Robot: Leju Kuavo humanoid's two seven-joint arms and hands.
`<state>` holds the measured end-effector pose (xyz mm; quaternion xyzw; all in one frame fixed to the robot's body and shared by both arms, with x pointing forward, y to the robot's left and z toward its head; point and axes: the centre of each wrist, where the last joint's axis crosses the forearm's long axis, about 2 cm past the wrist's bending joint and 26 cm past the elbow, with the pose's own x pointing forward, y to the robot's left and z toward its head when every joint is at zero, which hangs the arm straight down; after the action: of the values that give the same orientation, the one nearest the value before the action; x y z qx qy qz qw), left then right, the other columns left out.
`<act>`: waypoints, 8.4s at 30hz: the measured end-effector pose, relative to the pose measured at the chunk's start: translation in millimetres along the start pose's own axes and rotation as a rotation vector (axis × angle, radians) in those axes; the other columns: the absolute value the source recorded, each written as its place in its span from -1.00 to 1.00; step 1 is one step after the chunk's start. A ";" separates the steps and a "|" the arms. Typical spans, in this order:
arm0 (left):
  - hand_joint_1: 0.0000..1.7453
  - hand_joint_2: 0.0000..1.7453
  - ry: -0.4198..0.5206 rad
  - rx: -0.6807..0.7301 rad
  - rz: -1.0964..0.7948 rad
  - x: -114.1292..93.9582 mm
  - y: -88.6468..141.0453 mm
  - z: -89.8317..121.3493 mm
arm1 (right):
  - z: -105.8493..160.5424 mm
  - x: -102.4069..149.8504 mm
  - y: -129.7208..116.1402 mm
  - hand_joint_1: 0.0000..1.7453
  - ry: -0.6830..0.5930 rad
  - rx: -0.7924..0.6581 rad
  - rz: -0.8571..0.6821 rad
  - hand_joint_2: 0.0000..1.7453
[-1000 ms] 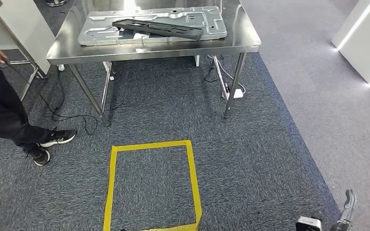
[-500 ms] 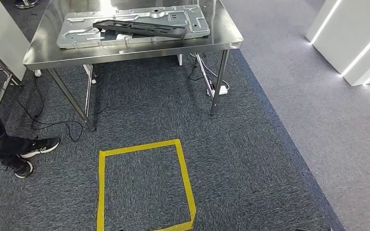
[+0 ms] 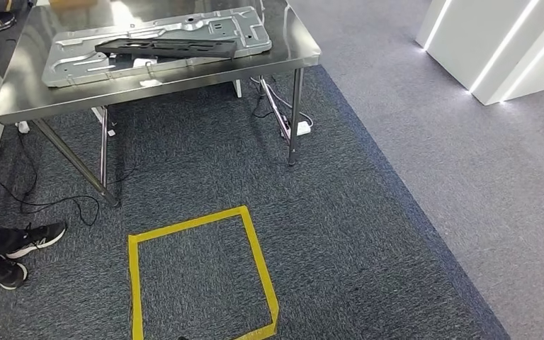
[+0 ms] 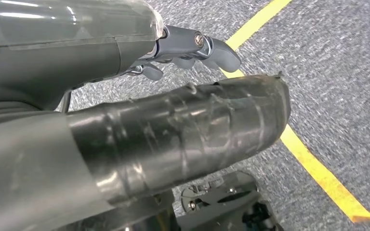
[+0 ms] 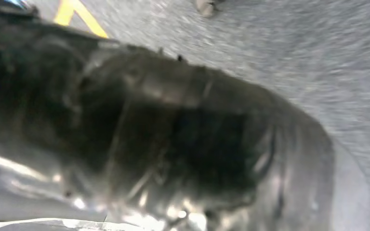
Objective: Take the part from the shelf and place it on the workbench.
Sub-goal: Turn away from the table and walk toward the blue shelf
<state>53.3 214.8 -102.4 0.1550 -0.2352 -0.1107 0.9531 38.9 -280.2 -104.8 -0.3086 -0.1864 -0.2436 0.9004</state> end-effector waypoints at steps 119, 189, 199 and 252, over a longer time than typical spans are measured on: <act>-1.00 -1.00 0.010 0.017 0.010 -7.0 5.8 -0.9 | 32.1 -14.6 36.3 -1.00 0.074 0.279 0.289 -1.00; -1.00 -1.00 0.009 0.014 0.020 -6.8 4.0 -0.1 | 35.4 -16.5 39.0 -1.00 0.078 0.312 0.314 -1.00; -1.00 -1.00 0.000 0.016 0.021 -4.8 4.8 -1.1 | 35.7 -18.5 38.0 -1.00 0.079 0.314 0.320 -1.00; -1.00 -1.00 0.020 0.021 0.030 -8.5 5.5 -0.3 | 37.0 -18.7 39.4 -1.00 0.072 0.325 0.338 -1.00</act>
<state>46.8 222.4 -104.3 0.1625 -0.2290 -0.0923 0.9553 38.7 -223.0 -104.8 -0.1774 -0.1366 -0.0671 0.9723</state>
